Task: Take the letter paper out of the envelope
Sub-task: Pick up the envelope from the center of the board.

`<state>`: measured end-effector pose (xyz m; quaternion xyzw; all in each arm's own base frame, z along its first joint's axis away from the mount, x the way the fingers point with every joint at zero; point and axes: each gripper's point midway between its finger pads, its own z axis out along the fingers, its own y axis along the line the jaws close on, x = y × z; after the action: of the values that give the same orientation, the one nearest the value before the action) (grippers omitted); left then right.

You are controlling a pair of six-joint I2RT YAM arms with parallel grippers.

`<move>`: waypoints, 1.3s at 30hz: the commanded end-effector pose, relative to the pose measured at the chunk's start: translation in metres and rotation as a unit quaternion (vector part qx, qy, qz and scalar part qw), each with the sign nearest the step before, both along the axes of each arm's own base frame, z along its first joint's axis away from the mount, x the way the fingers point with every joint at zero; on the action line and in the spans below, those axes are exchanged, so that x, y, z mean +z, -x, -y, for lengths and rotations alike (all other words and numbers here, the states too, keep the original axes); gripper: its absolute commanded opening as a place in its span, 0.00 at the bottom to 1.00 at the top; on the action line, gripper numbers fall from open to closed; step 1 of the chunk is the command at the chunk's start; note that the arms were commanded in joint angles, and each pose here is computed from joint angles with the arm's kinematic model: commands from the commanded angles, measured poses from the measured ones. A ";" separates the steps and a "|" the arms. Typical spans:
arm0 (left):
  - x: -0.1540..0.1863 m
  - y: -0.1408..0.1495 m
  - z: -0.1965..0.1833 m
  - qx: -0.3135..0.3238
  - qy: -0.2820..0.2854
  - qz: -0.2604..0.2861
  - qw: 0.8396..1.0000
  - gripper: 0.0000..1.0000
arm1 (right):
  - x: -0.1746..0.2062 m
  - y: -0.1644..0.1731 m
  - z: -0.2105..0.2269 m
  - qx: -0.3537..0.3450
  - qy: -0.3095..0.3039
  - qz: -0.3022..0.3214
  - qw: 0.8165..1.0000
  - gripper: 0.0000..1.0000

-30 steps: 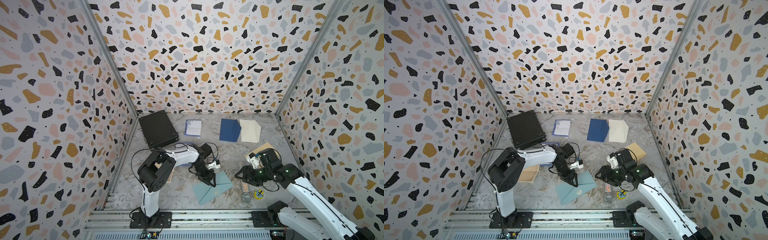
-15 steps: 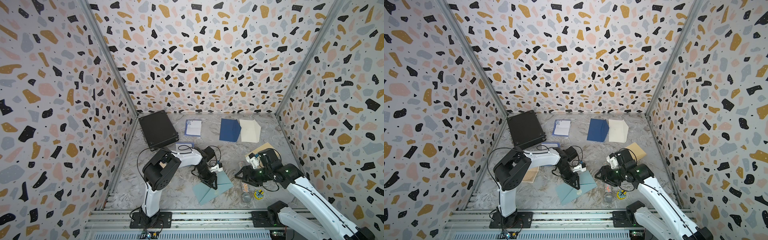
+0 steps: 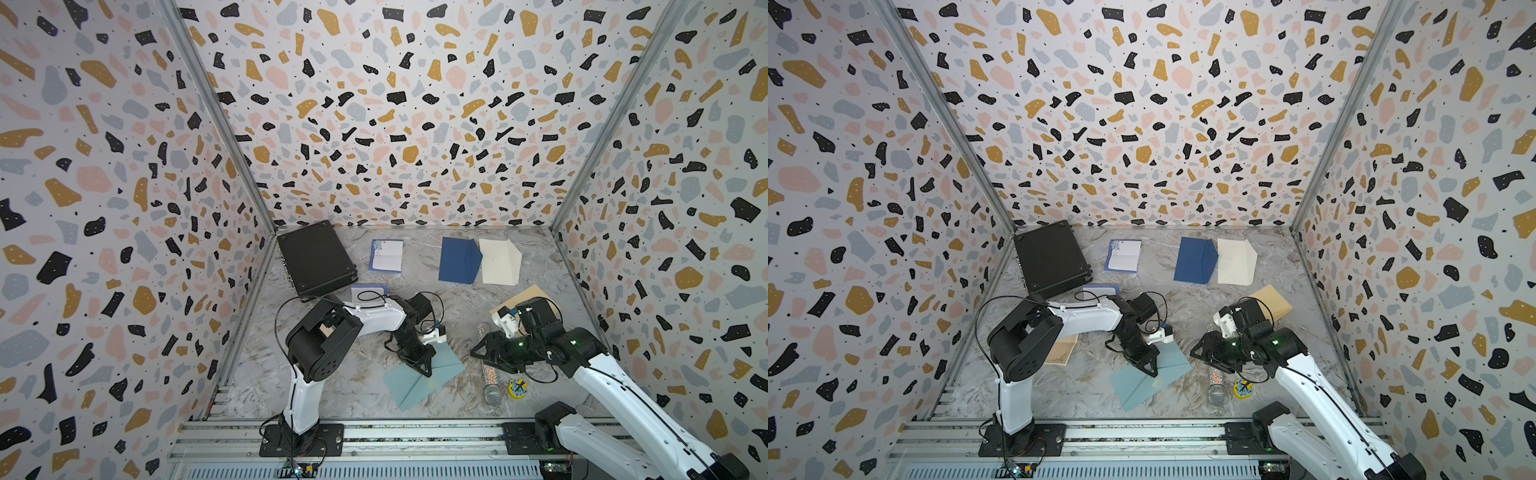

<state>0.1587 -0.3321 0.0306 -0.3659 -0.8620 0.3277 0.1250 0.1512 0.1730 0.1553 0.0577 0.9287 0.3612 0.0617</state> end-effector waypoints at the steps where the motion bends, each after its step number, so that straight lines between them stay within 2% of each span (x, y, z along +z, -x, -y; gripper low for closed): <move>1: 0.029 -0.026 0.009 0.026 0.007 0.044 0.999 0.00 | 0.010 -0.009 0.006 -0.013 0.013 0.034 0.999 0.54; 6: 0.091 -0.079 0.025 0.116 0.049 0.078 0.989 0.00 | 0.036 -0.027 0.017 -0.028 0.032 0.133 0.990 0.53; 9: 0.136 -0.112 0.035 0.197 0.081 0.087 0.973 0.00 | 0.060 -0.039 0.025 -0.024 0.049 0.226 0.973 0.52; 12: 0.179 -0.142 0.040 0.283 0.103 0.098 0.949 0.00 | 0.088 -0.051 0.030 -0.011 0.065 0.341 0.938 0.53; 13: 0.192 -0.153 0.039 0.315 0.106 0.101 0.938 0.00 | 0.099 -0.055 0.033 -0.008 0.071 0.383 0.921 0.54; 15: 0.214 -0.173 0.036 0.381 0.116 0.103 0.912 0.00 | 0.115 -0.061 0.036 -0.003 0.086 0.453 0.887 0.57; 17: 0.233 -0.193 0.028 0.453 0.119 0.094 0.879 0.00 | 0.128 -0.068 0.038 0.003 0.101 0.509 0.855 0.65; 20: 0.253 -0.216 0.014 0.533 0.116 0.071 0.835 0.00 | 0.138 -0.076 0.033 0.031 0.126 0.546 0.827 0.73; 25: 0.275 -0.233 0.002 0.612 0.136 0.010 0.779 0.00 | 0.144 -0.085 0.019 0.075 0.178 0.599 0.777 0.80; 29: 0.276 -0.241 -0.015 0.669 0.163 -0.037 0.725 0.00 | 0.143 -0.090 0.000 0.110 0.204 0.614 0.755 0.83; 30: 0.280 -0.242 -0.018 0.675 0.175 -0.042 0.716 0.00 | 0.143 -0.091 -0.005 0.113 0.202 0.617 0.752 0.83; 35: 0.283 -0.242 -0.024 0.688 0.193 -0.074 0.695 0.00 | 0.133 -0.100 -0.030 0.132 0.205 0.615 0.750 0.84; 39: 0.286 -0.238 -0.026 0.688 0.191 -0.081 0.696 0.00 | 0.118 -0.119 -0.035 0.121 0.233 0.606 0.751 0.85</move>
<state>0.3967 -0.3078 0.2849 0.3379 -0.8063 0.4685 -0.1272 0.2550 0.2087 0.2576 -0.3241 0.7639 0.1209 0.5448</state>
